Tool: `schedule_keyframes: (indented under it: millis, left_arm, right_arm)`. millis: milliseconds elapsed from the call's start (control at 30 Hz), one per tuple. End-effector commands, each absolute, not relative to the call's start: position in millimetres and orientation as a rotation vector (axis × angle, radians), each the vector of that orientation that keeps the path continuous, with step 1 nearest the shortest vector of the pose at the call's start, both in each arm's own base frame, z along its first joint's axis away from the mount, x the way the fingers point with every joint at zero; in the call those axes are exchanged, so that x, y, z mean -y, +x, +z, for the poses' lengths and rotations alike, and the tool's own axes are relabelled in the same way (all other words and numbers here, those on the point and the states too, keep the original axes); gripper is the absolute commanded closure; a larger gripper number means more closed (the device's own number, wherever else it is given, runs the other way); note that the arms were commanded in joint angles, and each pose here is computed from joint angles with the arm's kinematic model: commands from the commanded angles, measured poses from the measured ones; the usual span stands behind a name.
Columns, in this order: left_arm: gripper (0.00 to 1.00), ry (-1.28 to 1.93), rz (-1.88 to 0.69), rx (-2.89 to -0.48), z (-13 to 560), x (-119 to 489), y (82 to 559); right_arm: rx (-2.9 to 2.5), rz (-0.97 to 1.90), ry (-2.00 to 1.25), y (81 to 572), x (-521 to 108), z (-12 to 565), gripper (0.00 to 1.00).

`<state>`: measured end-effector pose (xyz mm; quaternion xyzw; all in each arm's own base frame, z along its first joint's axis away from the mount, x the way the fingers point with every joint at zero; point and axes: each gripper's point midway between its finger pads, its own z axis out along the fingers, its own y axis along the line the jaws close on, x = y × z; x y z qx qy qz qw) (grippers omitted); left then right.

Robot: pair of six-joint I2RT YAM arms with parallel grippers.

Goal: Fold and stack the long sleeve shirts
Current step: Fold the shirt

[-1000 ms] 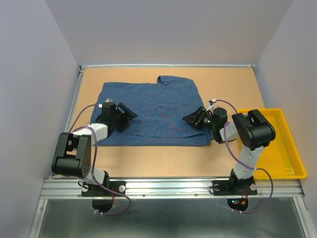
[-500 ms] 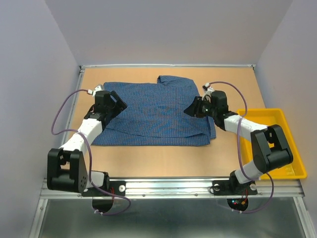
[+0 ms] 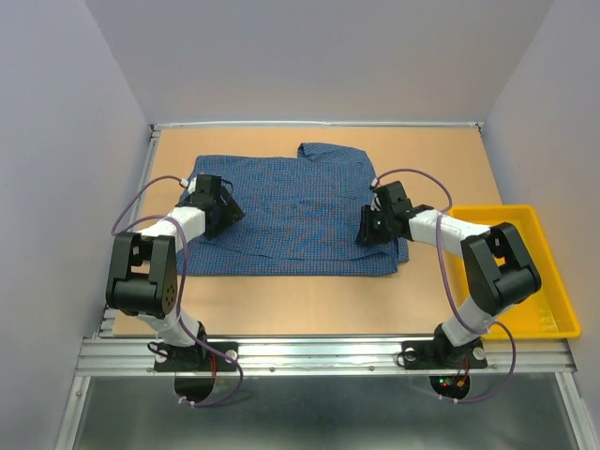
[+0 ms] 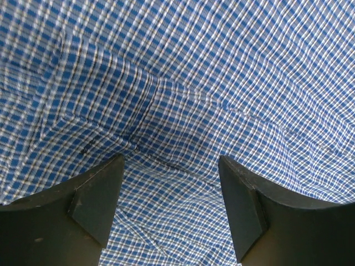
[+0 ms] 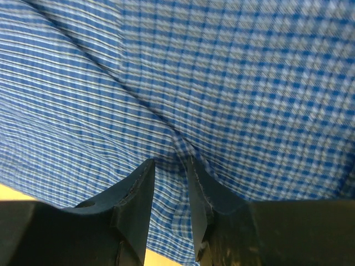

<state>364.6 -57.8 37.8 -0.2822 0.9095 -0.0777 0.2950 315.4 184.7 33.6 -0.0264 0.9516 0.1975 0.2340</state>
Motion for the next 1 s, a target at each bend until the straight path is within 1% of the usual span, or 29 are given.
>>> schedule_keyframes:
  millis: [0, 67, 167, 267, 300, 367, 433, 467, 500, 533, 567, 600, 633, 667, 700, 733, 800, 833, 867, 900, 933, 967]
  left_arm:
    - [0.2, -0.791, -0.213, -2.472, 34, 58, 344]
    - [0.2, -0.8, -0.231, -2.49, 31, 60, 334]
    - [0.19, -0.82, -0.292, -2.533, 22, 67, 306]
    - [0.19, -0.843, -0.375, -2.563, 17, 77, 277]
    - [0.19, -0.83, -0.427, -2.545, 25, 82, 273]
    - [0.19, -0.836, -0.449, -2.554, 24, 84, 258]
    - [0.15, -0.804, -0.454, -2.516, 41, 82, 259]
    - [0.13, -0.754, -0.434, -2.492, 52, 79, 264]
    - [0.11, -0.725, -0.39, -2.438, 71, 72, 280]
    - [0.1, -0.685, -0.337, -2.44, 78, 65, 284]
    - [0.07, -0.657, -0.301, -2.416, 90, 59, 294]
    - [0.06, -0.641, -0.272, -2.407, 96, 53, 304]
    - [0.02, -0.672, -0.218, -2.332, 117, 34, 324]
    - [0.01, -0.684, -0.197, -2.307, 125, 23, 334]
    - [0.01, -0.681, -0.166, -2.309, 125, 13, 344]
    - [0.01, -0.711, -0.117, -2.233, 146, -7, 363]
    - [0.01, -0.694, -0.039, -2.198, 157, -25, 391]
    - [0.01, -0.687, -0.006, -2.225, 146, -31, 393]
    - [0.01, -0.681, 0.014, -2.184, 160, -39, 410]
    - [0.02, -0.672, 0.05, -2.224, 145, -43, 421]
    - [0.03, -0.647, 0.058, -2.238, 142, -45, 431]
    - [0.05, -0.594, 0.07, -2.217, 155, -49, 448]
  right_arm:
    - [-2.74, 0.382, 0.031, 283, -154, 17, 0.63]
    - [-2.796, 0.346, 0.08, 268, -146, 14, 0.63]
    - [-2.857, 0.332, 0.183, 246, -135, 14, 0.6]
    - [-2.874, 0.334, 0.258, 236, -130, 19, 0.58]
    - [-2.869, 0.335, 0.272, 233, -128, 24, 0.56]
    - [-2.858, 0.342, 0.272, 234, -125, 30, 0.55]
    - [-2.808, 0.359, 0.227, 246, -127, 48, 0.53]
    - [-2.748, 0.379, 0.21, 262, -129, 65, 0.51]
    - [-2.716, 0.373, 0.171, 272, -128, 75, 0.48]
    - [-2.687, 0.368, 0.155, 283, -126, 83, 0.46]
    - [-2.653, 0.372, 0.141, 295, -125, 94, 0.42]
    - [-2.627, 0.362, 0.166, 309, -115, 101, 0.41]
    - [-2.578, 0.362, 0.15, 333, -112, 118, 0.39]
    - [-2.562, 0.382, 0.156, 345, -110, 125, 0.39]
    - [-2.54, 0.384, 0.181, 359, -100, 131, 0.38]
    - [-2.496, 0.394, 0.144, 383, -100, 147, 0.36]
    - [-2.455, 0.375, 0.12, 407, -93, 160, 0.34]
    - [-2.44, 0.379, 0.112, 419, -91, 165, 0.34]
    - [-2.404, 0.392, 0.098, 440, -93, 175, 0.34]
    - [-2.393, 0.394, 0.102, 452, -88, 176, 0.34]
    - [-2.378, 0.4, 0.088, 462, -87, 176, 0.34]
    - [-2.357, 0.427, 0.064, 472, -89, 180, 0.33]
